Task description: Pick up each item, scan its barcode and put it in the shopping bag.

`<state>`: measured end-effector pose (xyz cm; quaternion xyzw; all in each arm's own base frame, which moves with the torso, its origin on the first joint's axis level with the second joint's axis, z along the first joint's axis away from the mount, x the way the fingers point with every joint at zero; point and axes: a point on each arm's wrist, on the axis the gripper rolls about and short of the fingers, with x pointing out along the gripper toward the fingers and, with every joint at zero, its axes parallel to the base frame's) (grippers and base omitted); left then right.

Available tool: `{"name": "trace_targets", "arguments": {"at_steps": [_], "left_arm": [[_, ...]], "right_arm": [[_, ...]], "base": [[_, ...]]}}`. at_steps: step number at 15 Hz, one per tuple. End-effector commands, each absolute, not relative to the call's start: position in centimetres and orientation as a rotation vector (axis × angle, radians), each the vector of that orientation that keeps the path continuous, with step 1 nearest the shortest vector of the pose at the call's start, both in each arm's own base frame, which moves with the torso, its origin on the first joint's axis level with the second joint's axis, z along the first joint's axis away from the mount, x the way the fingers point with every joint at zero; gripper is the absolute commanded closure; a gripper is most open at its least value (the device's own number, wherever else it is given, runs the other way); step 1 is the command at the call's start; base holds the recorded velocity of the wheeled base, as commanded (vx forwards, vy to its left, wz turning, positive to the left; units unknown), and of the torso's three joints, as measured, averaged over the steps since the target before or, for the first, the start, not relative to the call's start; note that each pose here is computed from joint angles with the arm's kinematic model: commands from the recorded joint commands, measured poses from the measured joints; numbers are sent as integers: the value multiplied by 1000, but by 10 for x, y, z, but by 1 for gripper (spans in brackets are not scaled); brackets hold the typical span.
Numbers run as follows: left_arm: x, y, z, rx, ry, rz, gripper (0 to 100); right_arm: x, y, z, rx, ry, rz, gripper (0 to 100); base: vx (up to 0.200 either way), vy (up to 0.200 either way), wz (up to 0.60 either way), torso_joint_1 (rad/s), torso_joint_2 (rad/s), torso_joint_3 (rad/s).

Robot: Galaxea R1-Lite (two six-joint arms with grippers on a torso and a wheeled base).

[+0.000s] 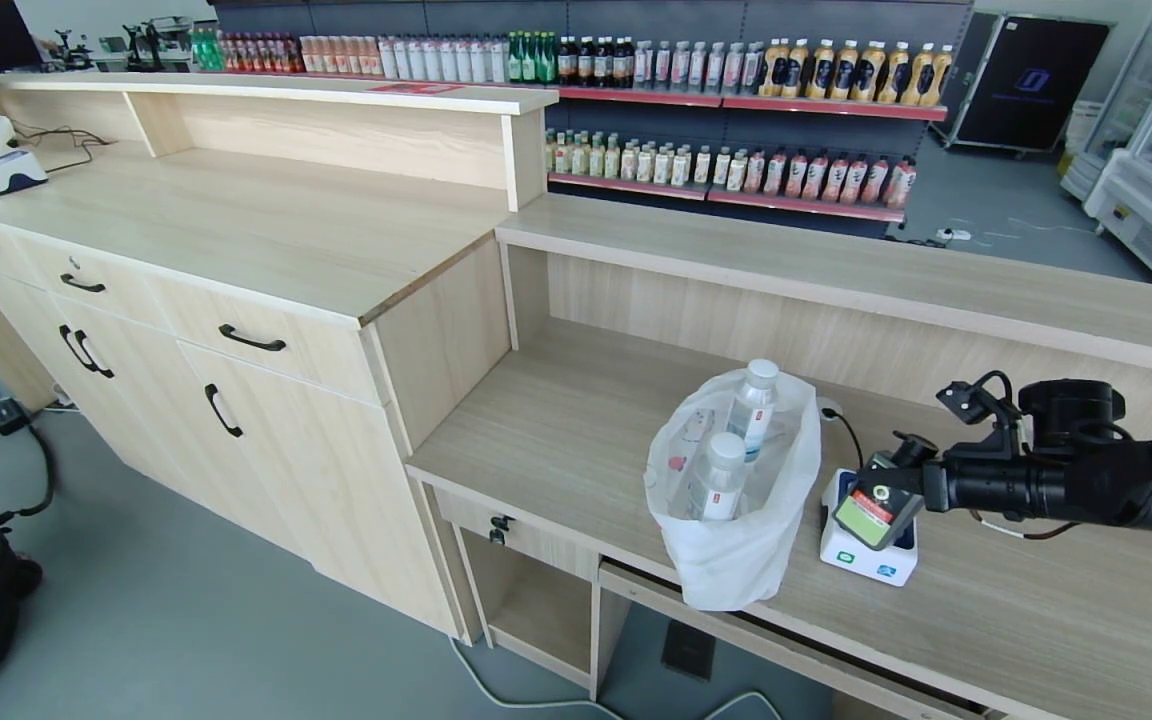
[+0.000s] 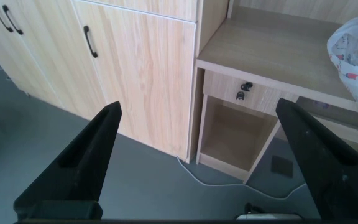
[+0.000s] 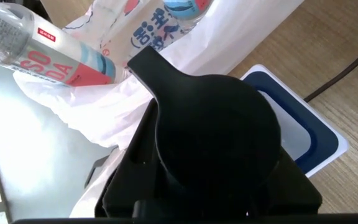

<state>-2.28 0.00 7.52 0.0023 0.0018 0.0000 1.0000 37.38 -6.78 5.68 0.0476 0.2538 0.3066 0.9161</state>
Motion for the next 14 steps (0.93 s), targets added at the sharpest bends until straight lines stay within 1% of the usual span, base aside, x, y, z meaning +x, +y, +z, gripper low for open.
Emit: {"name": "trace_targets", "arguments": {"at_steps": [1, 7, 8, 10, 11, 12, 13, 14], "left_arm": [[-23, 0, 75, 5, 3, 0, 0], [-23, 0, 75, 5, 3, 0, 0], [-23, 0, 75, 5, 3, 0, 0], [-23, 0, 75, 5, 3, 0, 0], [-23, 0, 75, 5, 3, 0, 0], [-23, 0, 75, 5, 3, 0, 0], [-23, 0, 75, 5, 3, 0, 0], [-23, 0, 75, 5, 3, 0, 0]], "right_arm": [[376, -66, 54, 99, 526, 635, 100], [378, -63, 52, 94, 521, 645, 100], [378, -64, 57, 80, 497, 643, 100], [366, -63, 94, 37, 426, 631, 100], [348, -62, 116, -3, 384, 610, 100], [330, -67, 138, -75, 328, 570, 100], [318, -72, 147, -137, 300, 540, 100], [291, -80, 157, -299, 261, 476, 100]], "base": [[0, 0, 0, 0, 0, 0], [0, 0, 0, 0, 0, 0], [0, 0, 0, 0, 0, 0], [0, 0, 0, 0, 0, 0], [0, 0, 0, 0, 0, 0], [0, 0, 0, 0, 0, 0], [0, 0, 0, 0, 0, 0], [0, 0, 0, 0, 0, 0]]}}
